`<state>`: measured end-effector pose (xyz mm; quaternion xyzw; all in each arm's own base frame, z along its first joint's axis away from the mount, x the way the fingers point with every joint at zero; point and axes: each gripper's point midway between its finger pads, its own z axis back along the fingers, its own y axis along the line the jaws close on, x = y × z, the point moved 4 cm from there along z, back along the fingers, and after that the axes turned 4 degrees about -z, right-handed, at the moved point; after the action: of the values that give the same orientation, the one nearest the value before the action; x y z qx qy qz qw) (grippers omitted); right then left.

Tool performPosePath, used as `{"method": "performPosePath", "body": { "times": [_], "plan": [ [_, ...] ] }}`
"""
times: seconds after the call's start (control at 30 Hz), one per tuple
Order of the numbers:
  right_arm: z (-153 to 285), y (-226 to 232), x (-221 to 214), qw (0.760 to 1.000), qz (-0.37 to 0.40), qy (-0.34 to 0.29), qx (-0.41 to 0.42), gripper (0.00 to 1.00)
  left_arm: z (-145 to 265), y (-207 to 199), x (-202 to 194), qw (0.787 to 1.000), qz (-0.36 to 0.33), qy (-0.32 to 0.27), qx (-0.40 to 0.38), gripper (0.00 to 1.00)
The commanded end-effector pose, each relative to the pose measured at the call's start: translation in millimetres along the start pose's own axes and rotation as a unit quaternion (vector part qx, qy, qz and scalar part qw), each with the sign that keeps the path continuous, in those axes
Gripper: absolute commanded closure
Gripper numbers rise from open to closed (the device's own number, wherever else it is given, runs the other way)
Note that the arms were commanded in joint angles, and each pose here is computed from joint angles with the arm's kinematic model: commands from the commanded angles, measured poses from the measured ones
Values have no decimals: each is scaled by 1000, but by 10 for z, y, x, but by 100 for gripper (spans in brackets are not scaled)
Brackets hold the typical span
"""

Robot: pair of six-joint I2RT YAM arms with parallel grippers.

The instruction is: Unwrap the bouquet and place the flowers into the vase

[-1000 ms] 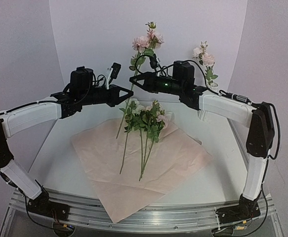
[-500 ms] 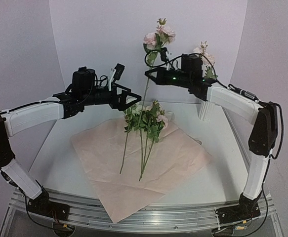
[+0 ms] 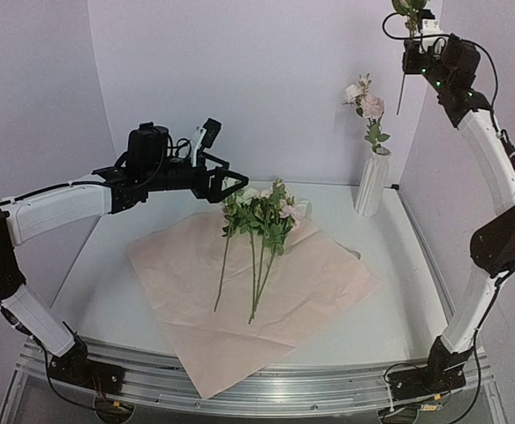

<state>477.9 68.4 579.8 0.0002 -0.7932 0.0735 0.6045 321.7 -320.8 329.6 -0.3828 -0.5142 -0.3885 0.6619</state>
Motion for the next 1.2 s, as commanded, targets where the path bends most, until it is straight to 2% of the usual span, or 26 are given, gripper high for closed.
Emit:
{"method": "performPosePath", "body": {
  "times": [0.0, 0.1, 0.27, 0.53, 0.7, 0.77, 0.9, 0.93, 1.0, 1.03, 1.1, 1.17],
  "plan": [
    [-153, -216, -285, 999, -2, 32, -19, 100, 73, 62, 13, 1000, -6, 3, 13, 0],
    [-229, -349, -528, 998, -35, 53, -20, 100, 71, 121, -15, 1000, -2, 6, 18, 0],
    [-348, -300, -857, 994, -84, 70, 1, 100, 43, 230, -70, 999, 16, 15, 27, 0],
    [-386, -254, -1313, 988, -111, 107, 4, 100, 63, 310, -154, 999, 24, 24, 36, 0],
    [-322, -197, -1800, 980, -121, 156, 4, 99, 46, 383, -229, 998, 35, 31, 43, 1],
    [-292, -178, -2022, 977, -117, 180, 2, 86, 17, 419, -296, 997, 47, 40, 49, 3],
    [-221, -180, -2273, 972, -107, 209, -8, 50, -73, 600, -551, 987, 99, 81, 95, 16],
    [-206, -189, -2273, 972, -108, 210, -13, 43, -104, 676, -638, 982, 115, 98, 115, 20],
    [-181, -210, -2245, 971, -108, 211, -20, 37, -158, 811, -816, 970, 138, 135, 150, 27],
    [-164, -216, -2219, 971, -106, 212, -21, 35, -191, 873, -920, 963, 149, 156, 165, 28],
    [-134, -236, -2167, 971, -104, 214, -28, 13, -249, 950, -1099, 951, 166, 188, 179, 28],
    [-92, -246, -2098, 970, -102, 217, -32, 7, -314, 1006, -1282, 940, 188, 214, 187, 28]
  ]
}}
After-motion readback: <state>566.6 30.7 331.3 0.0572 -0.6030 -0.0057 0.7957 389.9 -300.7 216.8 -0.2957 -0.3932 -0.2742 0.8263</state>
